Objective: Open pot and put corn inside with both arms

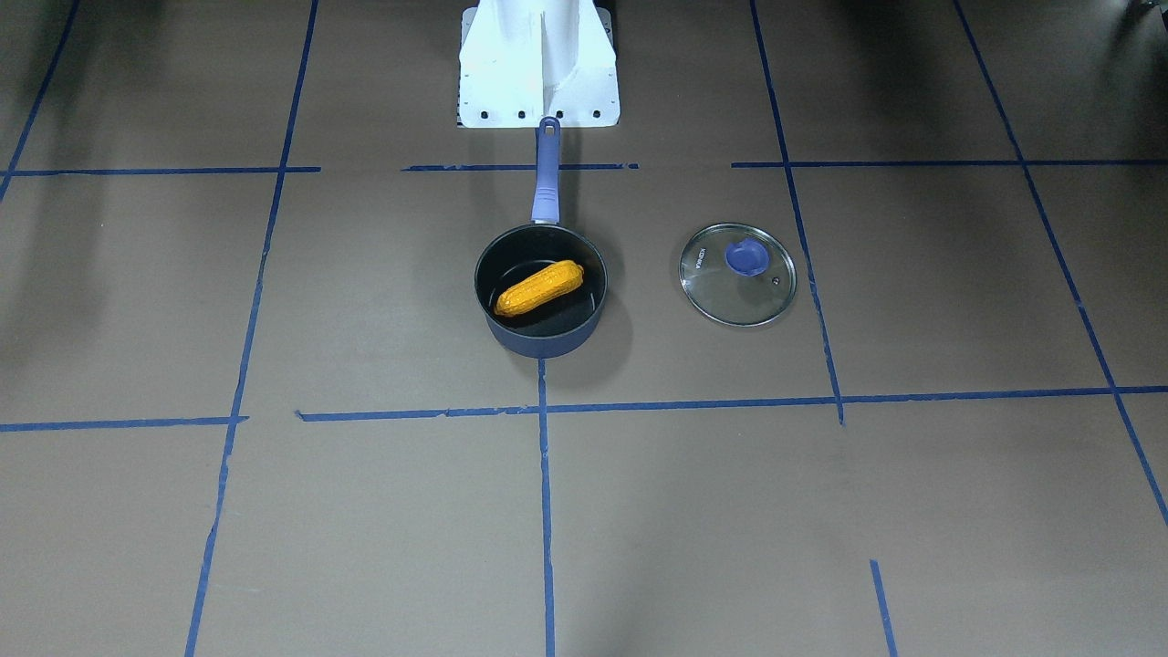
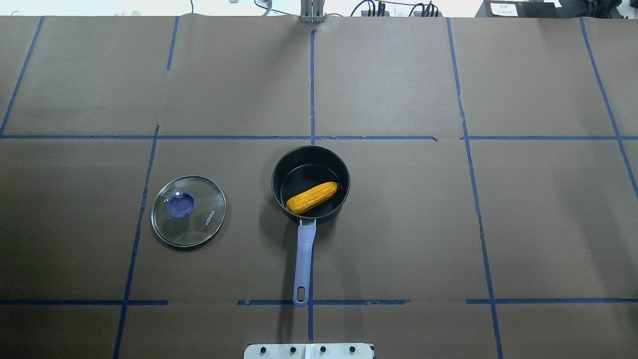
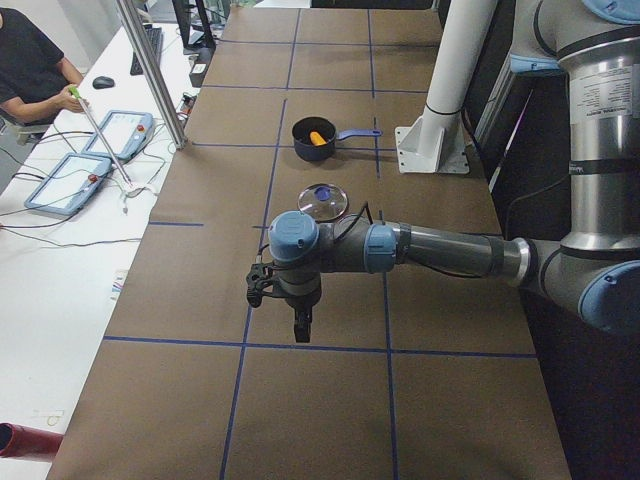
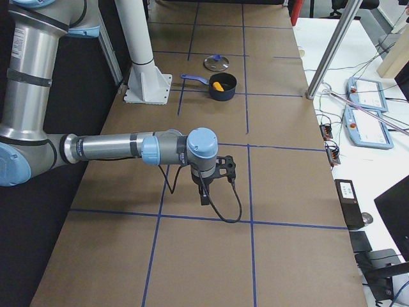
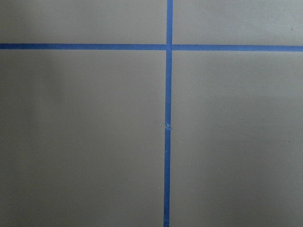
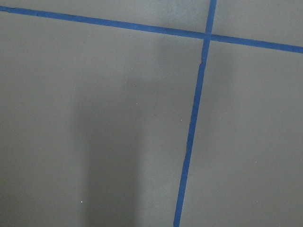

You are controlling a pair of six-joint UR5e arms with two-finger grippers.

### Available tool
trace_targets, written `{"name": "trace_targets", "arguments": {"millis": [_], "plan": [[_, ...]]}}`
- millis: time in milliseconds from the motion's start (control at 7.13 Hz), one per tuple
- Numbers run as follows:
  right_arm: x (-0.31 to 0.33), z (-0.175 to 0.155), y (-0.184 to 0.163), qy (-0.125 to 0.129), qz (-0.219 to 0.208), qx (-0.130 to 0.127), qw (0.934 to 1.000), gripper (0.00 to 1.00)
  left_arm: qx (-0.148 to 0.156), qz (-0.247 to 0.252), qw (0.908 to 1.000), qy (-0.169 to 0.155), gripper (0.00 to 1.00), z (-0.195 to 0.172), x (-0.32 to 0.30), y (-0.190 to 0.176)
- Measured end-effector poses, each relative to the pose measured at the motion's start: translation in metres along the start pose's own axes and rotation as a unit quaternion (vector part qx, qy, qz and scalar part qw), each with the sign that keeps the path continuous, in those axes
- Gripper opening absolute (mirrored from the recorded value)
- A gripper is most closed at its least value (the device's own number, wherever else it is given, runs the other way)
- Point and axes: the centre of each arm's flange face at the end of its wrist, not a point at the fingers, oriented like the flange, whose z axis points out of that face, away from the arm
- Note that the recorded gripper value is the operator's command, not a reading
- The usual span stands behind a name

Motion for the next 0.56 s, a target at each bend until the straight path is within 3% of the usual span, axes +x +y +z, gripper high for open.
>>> {"name": "trace_targets", "arguments": {"millis": [561], "plan": [[0.0000, 0.0026, 0.0029, 0.000, 0.000, -0.004, 1.0000, 1.00, 0.002, 0.001, 1.0000, 0.001, 1.00, -0.0024, 0.0028, 0.0027]]}}
